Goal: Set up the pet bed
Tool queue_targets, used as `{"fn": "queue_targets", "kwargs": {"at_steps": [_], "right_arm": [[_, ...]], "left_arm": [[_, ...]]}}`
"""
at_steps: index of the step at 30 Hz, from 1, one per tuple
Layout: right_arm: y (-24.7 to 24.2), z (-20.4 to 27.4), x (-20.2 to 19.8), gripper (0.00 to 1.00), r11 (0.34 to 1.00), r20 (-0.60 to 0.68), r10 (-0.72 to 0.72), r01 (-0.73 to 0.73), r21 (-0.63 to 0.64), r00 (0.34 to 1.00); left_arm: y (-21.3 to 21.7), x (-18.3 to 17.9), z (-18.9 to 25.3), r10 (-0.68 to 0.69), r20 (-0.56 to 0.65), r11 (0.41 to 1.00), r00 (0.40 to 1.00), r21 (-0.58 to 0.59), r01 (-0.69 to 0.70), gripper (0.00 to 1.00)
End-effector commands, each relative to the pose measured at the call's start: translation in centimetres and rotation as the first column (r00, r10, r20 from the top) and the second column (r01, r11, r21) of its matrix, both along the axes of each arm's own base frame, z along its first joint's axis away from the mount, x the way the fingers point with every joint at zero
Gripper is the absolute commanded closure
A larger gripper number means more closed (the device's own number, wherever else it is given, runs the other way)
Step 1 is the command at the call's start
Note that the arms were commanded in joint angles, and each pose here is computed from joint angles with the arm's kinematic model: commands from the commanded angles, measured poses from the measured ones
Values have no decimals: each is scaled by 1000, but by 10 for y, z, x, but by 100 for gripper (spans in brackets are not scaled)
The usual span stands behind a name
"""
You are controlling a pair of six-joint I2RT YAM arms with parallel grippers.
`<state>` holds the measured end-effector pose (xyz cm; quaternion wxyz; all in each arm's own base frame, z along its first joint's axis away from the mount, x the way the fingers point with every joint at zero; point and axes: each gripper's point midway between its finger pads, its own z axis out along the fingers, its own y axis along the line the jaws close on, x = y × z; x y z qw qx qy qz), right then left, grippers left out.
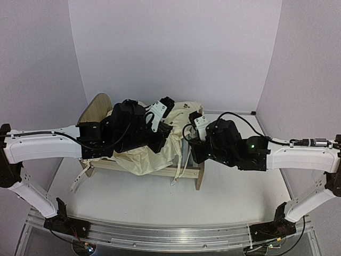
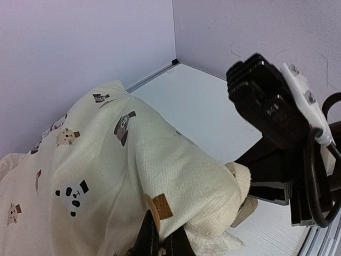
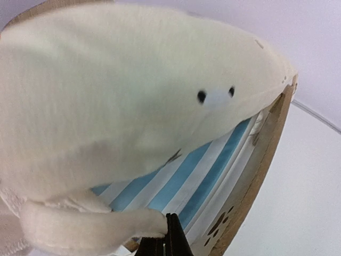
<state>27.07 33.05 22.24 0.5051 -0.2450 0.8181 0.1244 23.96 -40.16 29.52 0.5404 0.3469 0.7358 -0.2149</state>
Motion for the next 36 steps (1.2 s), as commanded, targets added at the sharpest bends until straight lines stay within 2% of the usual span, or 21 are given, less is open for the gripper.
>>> {"fn": "queue_targets", "kwargs": {"at_steps": [1,9,17,22,26,36], "right_arm": [[-10,15,16,100,996,59,-51,56,-76,997],[-14,39,30,100,992,89,-69,78,-99,994],[-19,13,38,100,984,41,-86,92,-150,995],[-27,17,47,100,979,52,-107,114,-169,993],[-34,24,55,100,963,96,-123,142,-231,988],[-26,32,63,100,941,102,-37,69,-332,994]], "left_arm": [[-1,-2,19,-16,4,998,1000,-63,16,100],[-2,-6,14,-35,-18,997,999,-68,34,100],[-3,-10,9,-52,-41,996,998,-75,49,100],[-2,-12,6,-60,-53,995,997,-77,56,100],[-3,-15,1,-73,-63,994,995,-80,68,100],[-15,-12,-15,-85,-81,995,993,-55,80,100]]}}
